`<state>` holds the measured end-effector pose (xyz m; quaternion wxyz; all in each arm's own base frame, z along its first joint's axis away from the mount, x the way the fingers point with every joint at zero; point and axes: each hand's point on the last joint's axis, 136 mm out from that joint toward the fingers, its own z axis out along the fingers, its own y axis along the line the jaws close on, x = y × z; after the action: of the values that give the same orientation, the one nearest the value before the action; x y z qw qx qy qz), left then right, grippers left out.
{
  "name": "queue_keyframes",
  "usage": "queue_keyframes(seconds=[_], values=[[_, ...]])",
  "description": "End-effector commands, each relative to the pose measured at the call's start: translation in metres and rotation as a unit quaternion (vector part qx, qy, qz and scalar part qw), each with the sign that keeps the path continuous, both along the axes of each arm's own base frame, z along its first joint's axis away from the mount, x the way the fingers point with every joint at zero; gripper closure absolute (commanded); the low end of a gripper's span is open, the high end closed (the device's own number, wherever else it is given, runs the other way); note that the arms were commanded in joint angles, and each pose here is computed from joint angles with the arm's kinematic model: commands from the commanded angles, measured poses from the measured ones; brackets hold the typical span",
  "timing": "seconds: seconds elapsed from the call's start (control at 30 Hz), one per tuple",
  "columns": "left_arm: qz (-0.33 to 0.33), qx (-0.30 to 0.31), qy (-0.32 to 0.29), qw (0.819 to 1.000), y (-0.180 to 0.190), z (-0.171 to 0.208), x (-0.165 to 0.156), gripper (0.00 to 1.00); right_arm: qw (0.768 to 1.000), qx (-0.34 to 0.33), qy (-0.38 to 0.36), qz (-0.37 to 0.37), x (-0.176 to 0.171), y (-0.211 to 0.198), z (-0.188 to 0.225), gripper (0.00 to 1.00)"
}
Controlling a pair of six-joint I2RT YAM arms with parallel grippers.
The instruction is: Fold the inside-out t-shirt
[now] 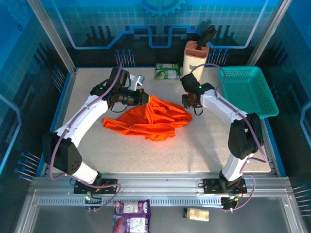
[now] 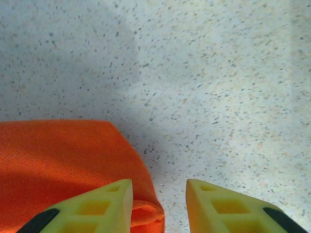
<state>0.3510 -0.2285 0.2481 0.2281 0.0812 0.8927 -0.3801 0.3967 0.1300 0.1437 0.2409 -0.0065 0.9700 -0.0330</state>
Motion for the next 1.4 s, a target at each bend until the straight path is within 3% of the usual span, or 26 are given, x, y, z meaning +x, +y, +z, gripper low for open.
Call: queue_keyframes(seconds=[0.0,0.1,0.27,0.4,0.53,0.7,0.9,1.07,1.17,1.27,1.37], values=[[-0.005,-0.011,-0.026,1.000,0.001,0.026,-0.003,1.00,0.995,0.068,-0.017,0.071,-0.009,0.030,0.027,0.62],[-0.008,-0.020,-0.025,0.999,-0.002,0.030,-0.002,1.00,0.977,0.140,-0.022,0.162,-0.025,0.083,0.039,0.48],[-0.006,-0.023,-0.028,0.999,-0.002,0.034,-0.002,1.00,0.968,0.124,-0.023,0.216,-0.034,0.125,0.036,0.30],[-0.008,-0.023,-0.030,0.999,-0.001,0.037,-0.005,1.00,0.977,0.076,-0.024,0.199,-0.020,0.129,0.021,0.29],[-0.006,-0.017,-0.037,0.999,0.003,0.042,-0.010,1.00,0.991,-0.008,-0.044,0.127,0.005,0.098,0.008,0.30],[0.008,0.016,-0.053,0.998,0.016,0.045,-0.014,1.00,0.996,-0.051,-0.033,0.071,0.016,0.054,0.002,0.37],[0.053,0.073,-0.058,0.994,0.056,0.037,-0.009,1.00,0.996,-0.040,-0.056,0.048,0.017,0.016,0.042,0.45],[0.080,0.089,-0.076,0.990,0.086,0.052,0.005,1.00,0.994,-0.029,-0.094,0.052,0.023,0.003,0.098,0.70],[0.100,0.089,-0.108,0.985,0.107,0.085,0.023,1.00,0.989,-0.008,-0.132,0.067,0.028,0.008,0.143,0.88],[0.122,0.089,-0.159,0.975,0.128,0.139,0.039,1.00,0.982,0.021,-0.169,0.083,0.031,0.017,0.185,0.99],[0.145,0.081,-0.228,0.959,0.144,0.206,0.047,1.00,0.970,0.073,-0.207,0.102,0.025,0.029,0.227,1.00]])
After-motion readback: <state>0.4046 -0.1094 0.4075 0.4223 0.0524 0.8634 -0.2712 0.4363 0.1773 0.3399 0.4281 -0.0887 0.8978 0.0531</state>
